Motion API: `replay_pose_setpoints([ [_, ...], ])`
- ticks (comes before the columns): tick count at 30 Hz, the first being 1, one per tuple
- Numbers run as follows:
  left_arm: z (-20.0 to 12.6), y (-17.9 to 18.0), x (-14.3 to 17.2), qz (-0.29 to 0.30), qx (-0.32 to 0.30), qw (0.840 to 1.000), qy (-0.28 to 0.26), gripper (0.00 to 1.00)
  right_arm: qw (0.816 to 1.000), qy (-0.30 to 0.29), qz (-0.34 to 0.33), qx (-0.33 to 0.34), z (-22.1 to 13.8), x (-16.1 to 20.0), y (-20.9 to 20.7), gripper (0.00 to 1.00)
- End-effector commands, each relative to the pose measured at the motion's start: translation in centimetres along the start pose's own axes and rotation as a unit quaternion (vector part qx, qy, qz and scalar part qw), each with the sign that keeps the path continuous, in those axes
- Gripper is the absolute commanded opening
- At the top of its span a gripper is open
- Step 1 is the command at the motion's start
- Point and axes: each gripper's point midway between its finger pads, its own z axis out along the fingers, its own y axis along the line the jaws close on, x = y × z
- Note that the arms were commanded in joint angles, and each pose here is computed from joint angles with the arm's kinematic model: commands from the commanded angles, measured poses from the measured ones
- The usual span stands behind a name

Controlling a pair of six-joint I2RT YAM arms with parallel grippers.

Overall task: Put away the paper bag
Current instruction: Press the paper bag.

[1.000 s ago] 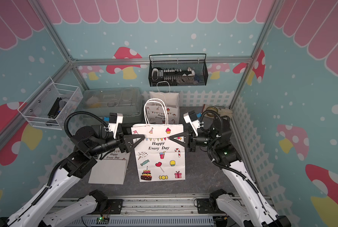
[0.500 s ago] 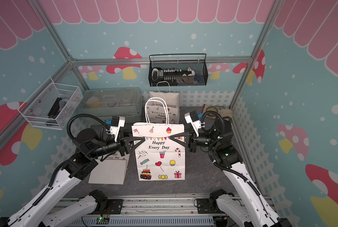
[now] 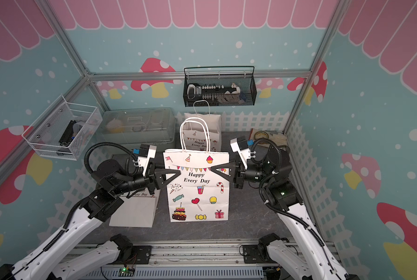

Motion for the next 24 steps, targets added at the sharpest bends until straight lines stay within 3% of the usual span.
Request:
replay_pose_setpoints([
  [1,-0.11,-0.96,0.48,0.0,0.019,1.0,0.007,0.15,0.999,-0.027,-0.031,0.004,-0.31,-2.15,1.3,0.0],
  [8,-0.38,-1.27,0.52,-0.001,0.021,1.0,0.005,0.15,0.999,-0.034,-0.034,0.014,-0.48,-2.29,1.25,0.0],
  [16,-0.21,-1.47,1.23,-0.01,0.031,0.999,0.01,0.31,0.998,-0.043,-0.036,0.025,-0.65,-2.73,1.15,0.0],
  [19,-0.22,-1.56,1.32,-0.01,0.032,0.999,0.01,0.3,0.998,-0.044,-0.037,0.027,-0.68,-2.63,1.07,0.0],
  [24,-0.47,-1.76,1.18,-0.006,0.03,1.0,0.006,0.17,0.998,-0.045,-0.036,0.032,-0.72,-2.57,0.92,0.0],
])
